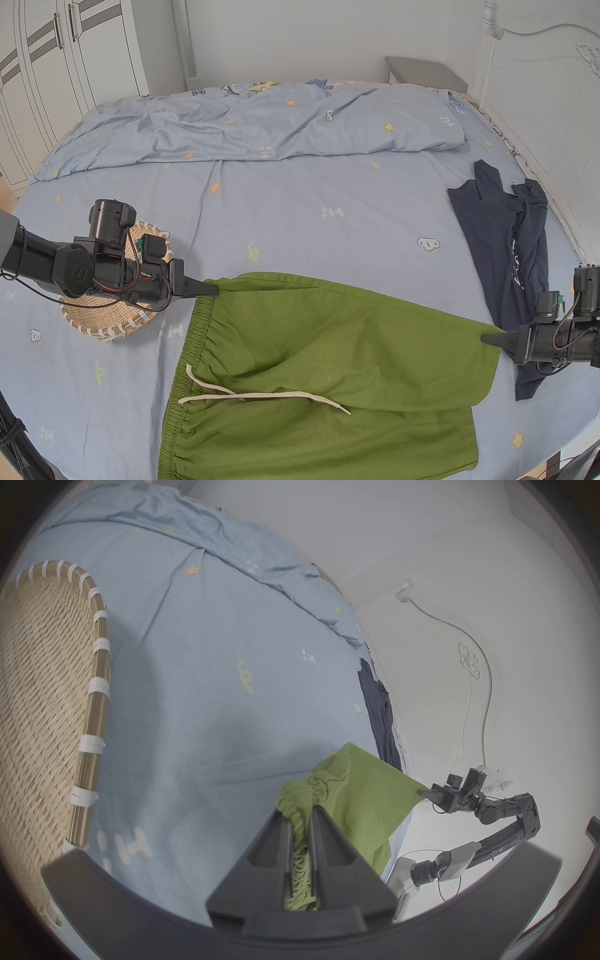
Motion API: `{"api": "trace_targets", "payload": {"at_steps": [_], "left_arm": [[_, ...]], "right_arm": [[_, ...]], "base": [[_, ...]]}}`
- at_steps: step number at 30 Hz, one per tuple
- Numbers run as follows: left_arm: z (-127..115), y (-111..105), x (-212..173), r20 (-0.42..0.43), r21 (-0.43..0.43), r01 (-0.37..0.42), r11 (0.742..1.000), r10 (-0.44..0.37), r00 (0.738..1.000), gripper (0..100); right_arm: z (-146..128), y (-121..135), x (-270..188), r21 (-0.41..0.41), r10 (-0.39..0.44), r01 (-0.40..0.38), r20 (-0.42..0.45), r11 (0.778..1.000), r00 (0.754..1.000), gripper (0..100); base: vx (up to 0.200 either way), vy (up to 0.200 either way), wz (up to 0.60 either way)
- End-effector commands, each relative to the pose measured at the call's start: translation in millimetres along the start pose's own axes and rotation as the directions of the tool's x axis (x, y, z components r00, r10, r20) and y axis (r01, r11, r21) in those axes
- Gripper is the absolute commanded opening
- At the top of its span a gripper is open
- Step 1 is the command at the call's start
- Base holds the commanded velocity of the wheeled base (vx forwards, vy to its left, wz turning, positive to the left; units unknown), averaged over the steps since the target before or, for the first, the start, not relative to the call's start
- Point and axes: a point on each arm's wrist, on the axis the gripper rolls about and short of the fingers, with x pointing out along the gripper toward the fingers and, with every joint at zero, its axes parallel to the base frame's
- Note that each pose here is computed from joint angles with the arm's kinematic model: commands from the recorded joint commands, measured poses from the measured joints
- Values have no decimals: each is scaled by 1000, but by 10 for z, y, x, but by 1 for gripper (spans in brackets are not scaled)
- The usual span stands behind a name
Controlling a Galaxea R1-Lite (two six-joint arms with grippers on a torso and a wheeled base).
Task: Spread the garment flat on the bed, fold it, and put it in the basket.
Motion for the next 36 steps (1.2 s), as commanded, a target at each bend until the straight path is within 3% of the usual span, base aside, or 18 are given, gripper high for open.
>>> {"api": "trace_targets", "payload": {"at_steps": [1,6,21,25,36], "left_arm": [[-1,-74,-55,10,15,8,1000,-8,1000,0],[-1,-82,-56,11,17,9,1000,-9,1000,0],[5,-76,-63,14,16,7,1000,-7,1000,0],[8,-72,-66,16,18,7,1000,-7,1000,0],[-26,-40,-89,41,29,4,1000,-5,999,0]], "right_arm": [[129,515,-450,-97,93,-87,64,991,994,0],[102,753,-682,-94,149,-148,6,985,989,0],[109,894,-855,-88,155,-160,-63,983,986,0],[72,988,-930,-120,201,-207,-57,971,978,0],[203,835,-689,-65,140,-142,-32,988,990,0]], "base": [[0,0,0],[0,0,0],[0,0,0],[0,0,0],[0,0,0]]}}
